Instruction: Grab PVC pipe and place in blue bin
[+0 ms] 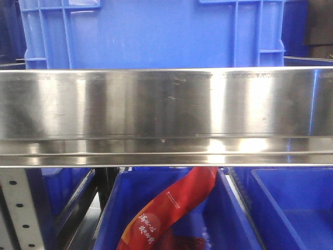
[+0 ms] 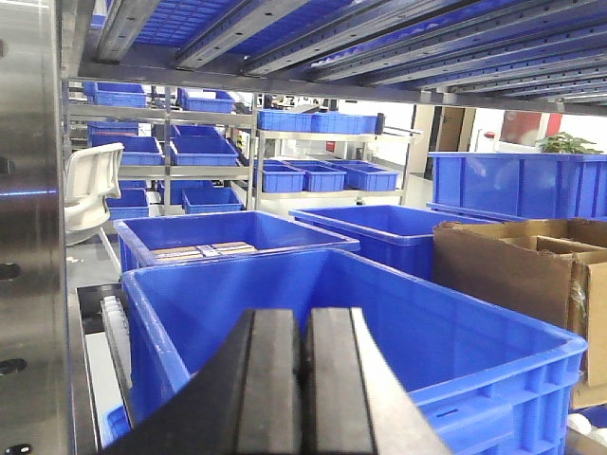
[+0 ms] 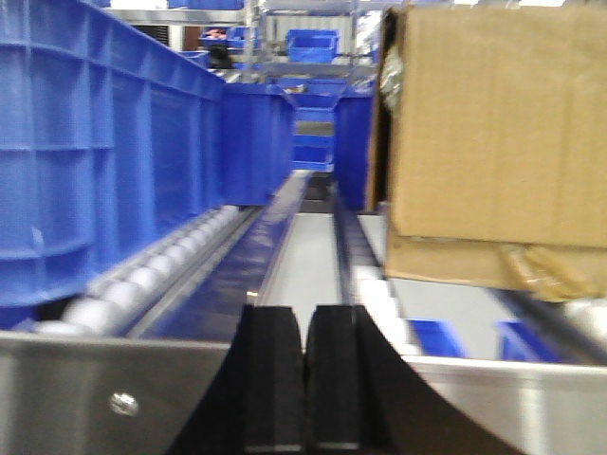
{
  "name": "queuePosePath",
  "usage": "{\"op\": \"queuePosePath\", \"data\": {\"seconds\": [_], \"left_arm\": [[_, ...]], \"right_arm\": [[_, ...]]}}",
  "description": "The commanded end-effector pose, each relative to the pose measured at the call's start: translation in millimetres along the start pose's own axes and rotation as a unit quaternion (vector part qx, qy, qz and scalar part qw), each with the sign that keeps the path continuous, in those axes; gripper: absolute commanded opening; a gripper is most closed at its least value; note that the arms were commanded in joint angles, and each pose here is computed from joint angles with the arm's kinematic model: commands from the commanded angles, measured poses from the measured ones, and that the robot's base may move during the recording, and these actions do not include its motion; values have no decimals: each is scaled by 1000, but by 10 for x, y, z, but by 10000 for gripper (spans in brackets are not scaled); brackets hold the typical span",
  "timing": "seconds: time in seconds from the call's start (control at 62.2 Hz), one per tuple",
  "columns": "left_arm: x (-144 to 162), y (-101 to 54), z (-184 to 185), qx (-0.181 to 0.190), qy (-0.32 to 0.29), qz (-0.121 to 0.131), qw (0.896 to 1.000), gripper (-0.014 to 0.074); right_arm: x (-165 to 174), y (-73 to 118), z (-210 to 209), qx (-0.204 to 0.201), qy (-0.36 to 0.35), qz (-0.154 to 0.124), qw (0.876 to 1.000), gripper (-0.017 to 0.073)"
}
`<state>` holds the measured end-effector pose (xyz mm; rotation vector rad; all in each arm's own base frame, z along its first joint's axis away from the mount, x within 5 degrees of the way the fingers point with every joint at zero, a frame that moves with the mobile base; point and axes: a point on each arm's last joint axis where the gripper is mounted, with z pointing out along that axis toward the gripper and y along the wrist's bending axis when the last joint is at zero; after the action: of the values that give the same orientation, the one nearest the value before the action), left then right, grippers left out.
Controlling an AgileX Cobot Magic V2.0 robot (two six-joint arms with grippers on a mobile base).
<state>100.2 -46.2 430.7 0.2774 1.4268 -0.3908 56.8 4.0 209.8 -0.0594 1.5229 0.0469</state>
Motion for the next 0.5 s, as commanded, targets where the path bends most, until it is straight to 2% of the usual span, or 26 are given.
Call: {"op": "queuePosePath", "data": {"seconds": [0.0,0.241,0.483], "left_arm": [[-31,-6,-21,3,-11,-1,1000,-111],[-31,-6,-21,3,-11,-1,1000,-111],[-31,-6,-21,3,-11,-1,1000,-111]], "right_arm": [[32,-7,-6,5,16,-16,1000,-168],[60,-6,-8,8,31,65,997,-168],[25,-10,-6,8,13,42,999,-168]]}}
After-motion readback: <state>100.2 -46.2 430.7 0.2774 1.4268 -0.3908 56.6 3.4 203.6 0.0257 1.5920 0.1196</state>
